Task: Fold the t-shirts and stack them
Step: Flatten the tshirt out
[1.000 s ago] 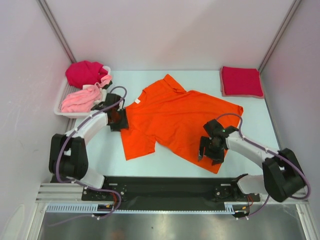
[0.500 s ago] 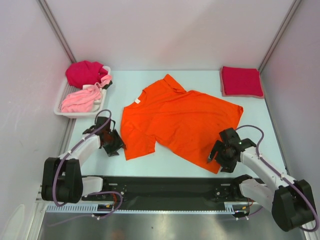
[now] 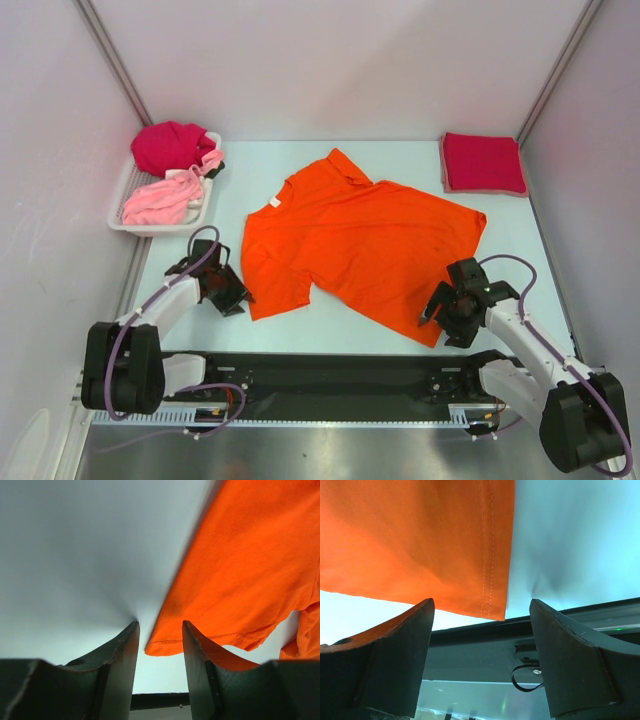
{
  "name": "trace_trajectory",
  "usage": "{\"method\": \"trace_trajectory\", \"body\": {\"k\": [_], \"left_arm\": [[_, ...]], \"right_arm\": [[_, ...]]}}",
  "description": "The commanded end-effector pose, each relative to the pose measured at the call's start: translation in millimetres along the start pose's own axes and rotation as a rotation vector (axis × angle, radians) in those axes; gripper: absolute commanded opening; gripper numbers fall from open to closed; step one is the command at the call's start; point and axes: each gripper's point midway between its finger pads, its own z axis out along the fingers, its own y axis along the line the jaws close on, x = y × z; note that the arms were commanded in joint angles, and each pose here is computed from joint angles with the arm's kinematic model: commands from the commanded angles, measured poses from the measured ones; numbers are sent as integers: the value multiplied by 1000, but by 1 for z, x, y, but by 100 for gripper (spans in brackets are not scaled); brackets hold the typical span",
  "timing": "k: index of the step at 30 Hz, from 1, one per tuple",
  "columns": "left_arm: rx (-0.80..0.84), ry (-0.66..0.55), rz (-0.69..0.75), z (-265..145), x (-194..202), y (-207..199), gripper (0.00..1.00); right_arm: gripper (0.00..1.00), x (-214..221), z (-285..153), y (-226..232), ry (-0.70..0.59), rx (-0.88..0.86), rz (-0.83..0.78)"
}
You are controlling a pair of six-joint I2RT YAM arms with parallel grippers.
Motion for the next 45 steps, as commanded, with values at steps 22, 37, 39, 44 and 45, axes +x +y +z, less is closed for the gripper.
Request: {"method": "trace_trajectory", "body": {"k": [22,37,39,44,45], "left_arm": [[-92,56,-48,13,3,2,27],[-122,-6,-135,-7,1,28,0],[-104,-25,-158,-13,3,29,0],[-90,-30,-183,-20,5,29,1],[-93,-49,-205,-22,-1,33,0]], "right_arm": [[82,-22,-17,9,-64,-37,-41],[82,-14,-15,18,-53,-34,-118],[80,-10,-12,24,-41,-41,-141],[76,-5,-7,40,-17,-65,-178],[75,-3,-7,43,-11,-67,-194]]}}
